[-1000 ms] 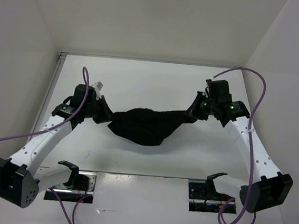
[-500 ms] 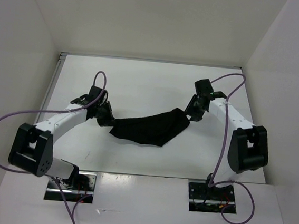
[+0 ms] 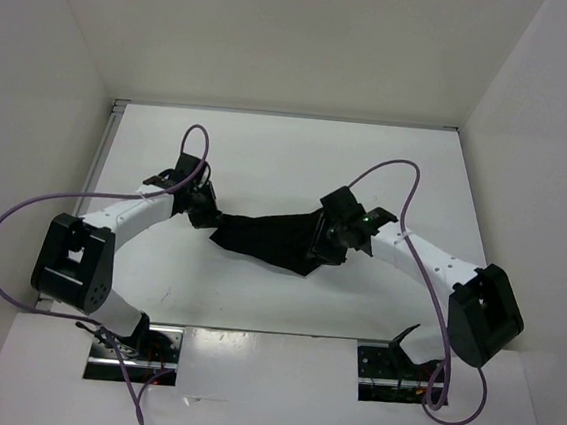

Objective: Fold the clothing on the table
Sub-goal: Flatten the skirt out

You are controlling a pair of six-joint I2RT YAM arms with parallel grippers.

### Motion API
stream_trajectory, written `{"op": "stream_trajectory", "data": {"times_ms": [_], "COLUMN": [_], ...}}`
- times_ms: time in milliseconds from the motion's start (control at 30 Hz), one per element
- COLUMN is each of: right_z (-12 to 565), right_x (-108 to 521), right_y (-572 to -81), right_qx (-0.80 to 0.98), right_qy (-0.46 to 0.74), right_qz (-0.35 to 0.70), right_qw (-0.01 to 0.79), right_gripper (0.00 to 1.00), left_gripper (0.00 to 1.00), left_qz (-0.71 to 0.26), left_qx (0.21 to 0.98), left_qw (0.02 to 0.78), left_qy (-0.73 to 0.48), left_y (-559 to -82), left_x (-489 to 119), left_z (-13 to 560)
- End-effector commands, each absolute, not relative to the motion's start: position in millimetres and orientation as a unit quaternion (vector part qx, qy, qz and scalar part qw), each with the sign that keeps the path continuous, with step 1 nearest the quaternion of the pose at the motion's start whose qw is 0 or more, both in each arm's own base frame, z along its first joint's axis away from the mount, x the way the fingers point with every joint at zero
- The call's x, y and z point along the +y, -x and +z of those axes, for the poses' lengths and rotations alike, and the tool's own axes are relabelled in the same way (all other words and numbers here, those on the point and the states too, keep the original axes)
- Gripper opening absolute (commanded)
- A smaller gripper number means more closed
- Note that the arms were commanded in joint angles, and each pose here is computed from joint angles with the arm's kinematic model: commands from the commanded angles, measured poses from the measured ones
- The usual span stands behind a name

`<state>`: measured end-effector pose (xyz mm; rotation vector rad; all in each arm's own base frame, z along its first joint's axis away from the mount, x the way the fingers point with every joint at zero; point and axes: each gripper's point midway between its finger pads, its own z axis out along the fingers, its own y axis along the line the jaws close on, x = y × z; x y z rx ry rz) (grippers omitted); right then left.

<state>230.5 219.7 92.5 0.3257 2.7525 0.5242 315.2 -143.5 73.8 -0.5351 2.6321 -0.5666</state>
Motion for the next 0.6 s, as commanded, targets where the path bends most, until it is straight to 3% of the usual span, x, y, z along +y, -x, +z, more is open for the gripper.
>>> {"op": "stream_trajectory", "data": {"times_ms": [0, 567], "right_z": [86.7, 15.9], "right_x": [234.3, 252.0], "right_y": [-233.3, -239.0], "right_qx": [0.955, 0.972], "right_qy": [-0.142, -0.13], "right_qz": [0.212, 0.171], "right_qw": [0.15, 0.091], "right_gripper": [0.43, 0.35], "left_gripper": [0.0, 0.0], "left_qz": [-0.209, -0.208], "left_qx": [0.937, 0.938], "left_qw": [0.207, 0.208], "left_qy": [0.186, 0.181], "left_y": [-327.8, -330.1], "left_x": [-146.1, -146.4], "left_z": [77.4, 77.3]}}
